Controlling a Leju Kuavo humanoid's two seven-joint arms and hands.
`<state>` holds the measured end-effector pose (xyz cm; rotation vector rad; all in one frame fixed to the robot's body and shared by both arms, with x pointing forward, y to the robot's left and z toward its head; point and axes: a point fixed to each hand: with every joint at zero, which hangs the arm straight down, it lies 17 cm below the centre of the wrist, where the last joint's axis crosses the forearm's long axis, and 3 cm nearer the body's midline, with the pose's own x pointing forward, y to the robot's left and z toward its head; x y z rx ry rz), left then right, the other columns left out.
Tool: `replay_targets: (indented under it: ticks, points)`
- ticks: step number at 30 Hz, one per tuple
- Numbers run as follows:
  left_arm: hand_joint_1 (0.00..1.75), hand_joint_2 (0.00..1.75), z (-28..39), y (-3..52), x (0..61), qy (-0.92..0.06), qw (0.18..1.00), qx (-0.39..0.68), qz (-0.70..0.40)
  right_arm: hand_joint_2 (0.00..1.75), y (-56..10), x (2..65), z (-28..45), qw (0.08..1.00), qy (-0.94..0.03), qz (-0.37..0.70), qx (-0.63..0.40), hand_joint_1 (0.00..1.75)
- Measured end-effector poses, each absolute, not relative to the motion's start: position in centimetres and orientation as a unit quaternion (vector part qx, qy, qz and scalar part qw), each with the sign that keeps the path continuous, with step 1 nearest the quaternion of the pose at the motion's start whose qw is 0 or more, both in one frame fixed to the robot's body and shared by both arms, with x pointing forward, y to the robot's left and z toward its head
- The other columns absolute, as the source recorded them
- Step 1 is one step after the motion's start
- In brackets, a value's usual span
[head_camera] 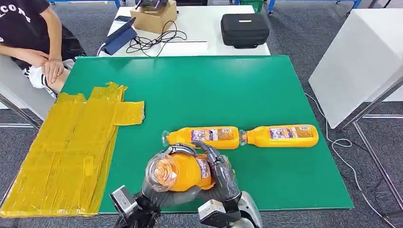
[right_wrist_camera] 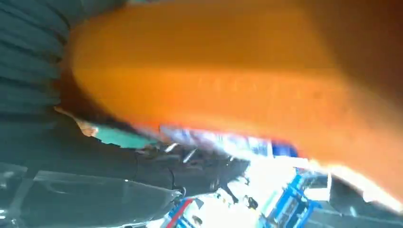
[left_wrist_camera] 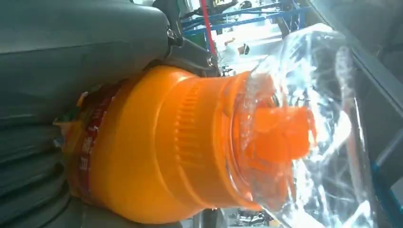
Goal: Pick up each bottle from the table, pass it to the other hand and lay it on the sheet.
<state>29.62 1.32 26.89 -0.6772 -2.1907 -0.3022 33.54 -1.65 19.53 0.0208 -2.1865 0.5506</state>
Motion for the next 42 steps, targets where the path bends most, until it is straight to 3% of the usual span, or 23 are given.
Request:
replay_targets:
  ticks: [7,14,31,38,42]
  points:
    - [1.75,1.75,28.3,3.7,30.6,-0.896,0.381,-0.208,-0.095,1.75,-4.3,33.3,21.7,0.404,-0.891,0.199,-0.052,0.00]
    - [1.75,1.75,30.6,8.2,31.6,-0.947,0.279,0.090,-0.133,1.75,-7.8,32.3,24.2,0.377,-0.903,0.171,-0.112,0.00]
    - [1.75,1.75,31.3,9.3,31.7,-0.947,0.267,0.120,-0.130,1.75,-8.9,31.7,25.3,0.370,-0.907,0.158,-0.122,0.00]
    - [1.75,1.75,31.2,9.3,33.5,-0.870,0.197,0.376,-0.249,1.75,-10.5,31.6,24.9,0.367,-0.906,0.150,-0.149,0.00]
    - [1.75,1.75,28.3,11.5,37.9,-0.770,0.227,0.493,-0.335,1.75,-10.5,31.5,24.3,0.372,-0.903,0.157,-0.146,0.00]
